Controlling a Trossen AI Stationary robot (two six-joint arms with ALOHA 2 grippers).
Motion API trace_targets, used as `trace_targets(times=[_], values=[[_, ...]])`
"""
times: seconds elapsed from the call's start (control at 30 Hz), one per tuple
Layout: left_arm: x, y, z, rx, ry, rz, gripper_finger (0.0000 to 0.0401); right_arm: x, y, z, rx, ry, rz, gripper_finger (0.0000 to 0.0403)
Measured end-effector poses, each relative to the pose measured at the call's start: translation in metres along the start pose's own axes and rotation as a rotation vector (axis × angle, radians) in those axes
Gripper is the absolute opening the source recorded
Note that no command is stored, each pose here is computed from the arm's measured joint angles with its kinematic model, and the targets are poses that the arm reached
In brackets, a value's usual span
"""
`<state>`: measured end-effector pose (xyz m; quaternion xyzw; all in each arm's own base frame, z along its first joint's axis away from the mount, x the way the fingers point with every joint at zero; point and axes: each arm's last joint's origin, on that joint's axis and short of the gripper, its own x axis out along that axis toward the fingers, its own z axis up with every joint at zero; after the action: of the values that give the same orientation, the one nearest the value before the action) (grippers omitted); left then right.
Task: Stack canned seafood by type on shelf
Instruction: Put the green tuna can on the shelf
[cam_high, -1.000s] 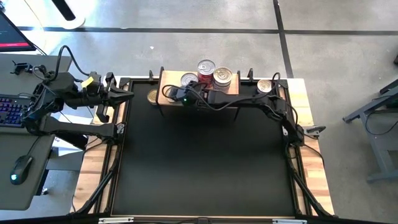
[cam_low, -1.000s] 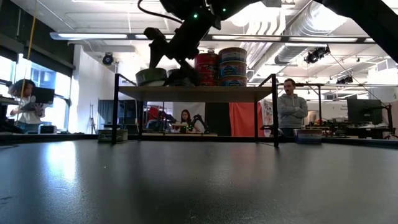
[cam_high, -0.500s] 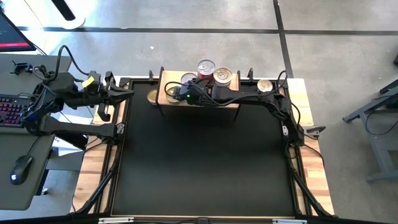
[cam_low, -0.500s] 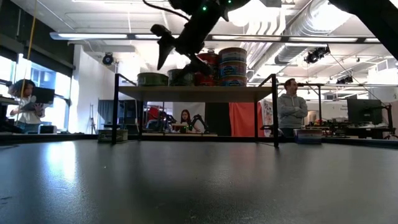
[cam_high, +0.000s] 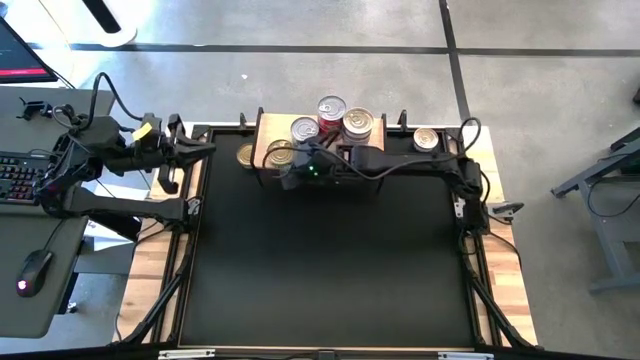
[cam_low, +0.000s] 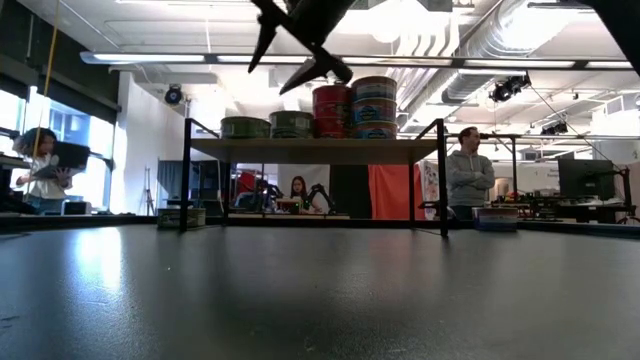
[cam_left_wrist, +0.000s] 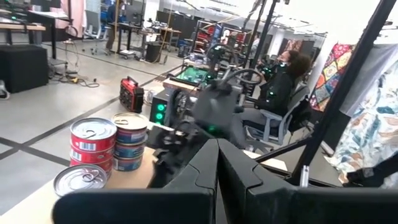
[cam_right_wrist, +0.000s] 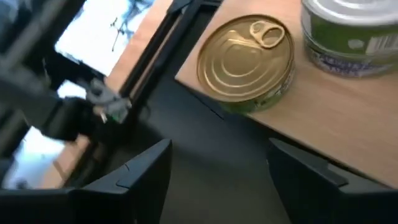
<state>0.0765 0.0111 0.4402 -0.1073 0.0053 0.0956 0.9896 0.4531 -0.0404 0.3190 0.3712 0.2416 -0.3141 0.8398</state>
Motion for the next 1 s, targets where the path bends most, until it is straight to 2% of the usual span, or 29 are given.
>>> trace_targets(times=[0.2, 0.3, 0.37, 0.47, 0.53, 0.7, 1.0], values=[[0.0, 0.001, 0.0, -0.013, -0.008, 0.028, 0.0, -0.008, 0.005, -0.011, -0.12, 0.042, -0.005, 0.0249], [0.0, 0.001, 0.0, -0.019, -0.008, 0.028, 0.0, -0.008, 0.002, -0.012, -0.151, 0.034, -0.046, 0.0221], [0.001, 0.001, 0.0, -0.019, -0.007, 0.029, 0.0, -0.007, -0.003, -0.01, -0.142, 0.028, -0.088, 0.0171], [0.003, 0.001, 0.0, -0.019, -0.009, 0.053, 0.0, 0.002, -0.009, -0.005, -0.143, 0.02, -0.113, 0.0056], [0.004, 0.002, 0.0, -0.019, -0.007, 0.069, 0.0, 0.012, -0.012, -0.004, -0.163, 0.028, -0.111, 0.0018], [0.01, 0.002, -0.001, -0.017, 0.012, 0.076, 0.0, 0.043, -0.021, -0.004, -0.148, 0.028, -0.118, 0.0005], [0.018, 0.001, -0.003, -0.014, 0.035, 0.082, 0.0, 0.047, -0.022, -0.003, -0.179, 0.032, -0.109, 0.0]])
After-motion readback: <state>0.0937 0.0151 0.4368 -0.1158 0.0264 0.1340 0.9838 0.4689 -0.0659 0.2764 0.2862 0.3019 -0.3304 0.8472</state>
